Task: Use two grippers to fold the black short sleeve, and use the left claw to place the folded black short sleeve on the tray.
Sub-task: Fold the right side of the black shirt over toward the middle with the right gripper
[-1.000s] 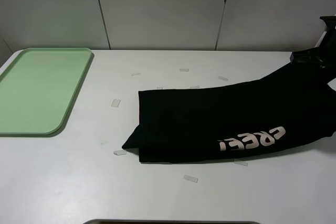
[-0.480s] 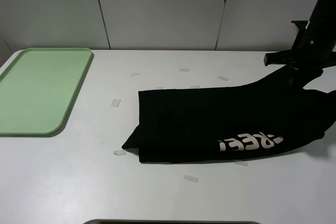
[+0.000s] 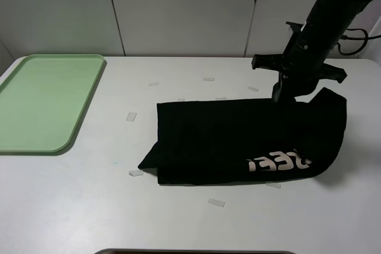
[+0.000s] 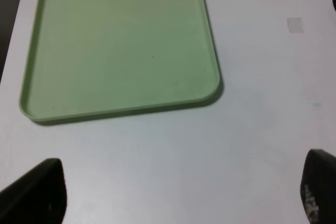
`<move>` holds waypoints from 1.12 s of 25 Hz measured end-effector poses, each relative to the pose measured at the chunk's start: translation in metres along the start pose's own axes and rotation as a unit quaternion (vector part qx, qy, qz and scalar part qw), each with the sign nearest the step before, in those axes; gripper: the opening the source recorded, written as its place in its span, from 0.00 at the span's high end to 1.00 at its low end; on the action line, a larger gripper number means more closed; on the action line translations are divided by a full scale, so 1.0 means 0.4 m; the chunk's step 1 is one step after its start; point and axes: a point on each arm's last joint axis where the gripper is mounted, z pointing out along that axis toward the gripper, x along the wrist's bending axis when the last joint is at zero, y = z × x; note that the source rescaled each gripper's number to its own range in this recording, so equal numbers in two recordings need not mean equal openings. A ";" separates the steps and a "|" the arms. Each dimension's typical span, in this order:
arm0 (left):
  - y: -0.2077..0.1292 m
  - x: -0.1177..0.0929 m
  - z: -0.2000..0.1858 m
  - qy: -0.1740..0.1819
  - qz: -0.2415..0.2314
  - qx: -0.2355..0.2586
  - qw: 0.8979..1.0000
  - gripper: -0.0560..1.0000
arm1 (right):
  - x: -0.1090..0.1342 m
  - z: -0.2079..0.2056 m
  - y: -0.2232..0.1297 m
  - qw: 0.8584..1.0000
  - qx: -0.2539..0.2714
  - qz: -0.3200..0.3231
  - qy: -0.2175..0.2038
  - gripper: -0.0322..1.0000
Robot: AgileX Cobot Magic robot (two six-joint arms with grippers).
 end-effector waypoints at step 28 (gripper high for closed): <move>0.000 0.000 0.000 0.000 0.000 0.000 1.000 0.12 | 0.083 0.060 0.047 0.959 -0.049 -0.281 -0.003 0.00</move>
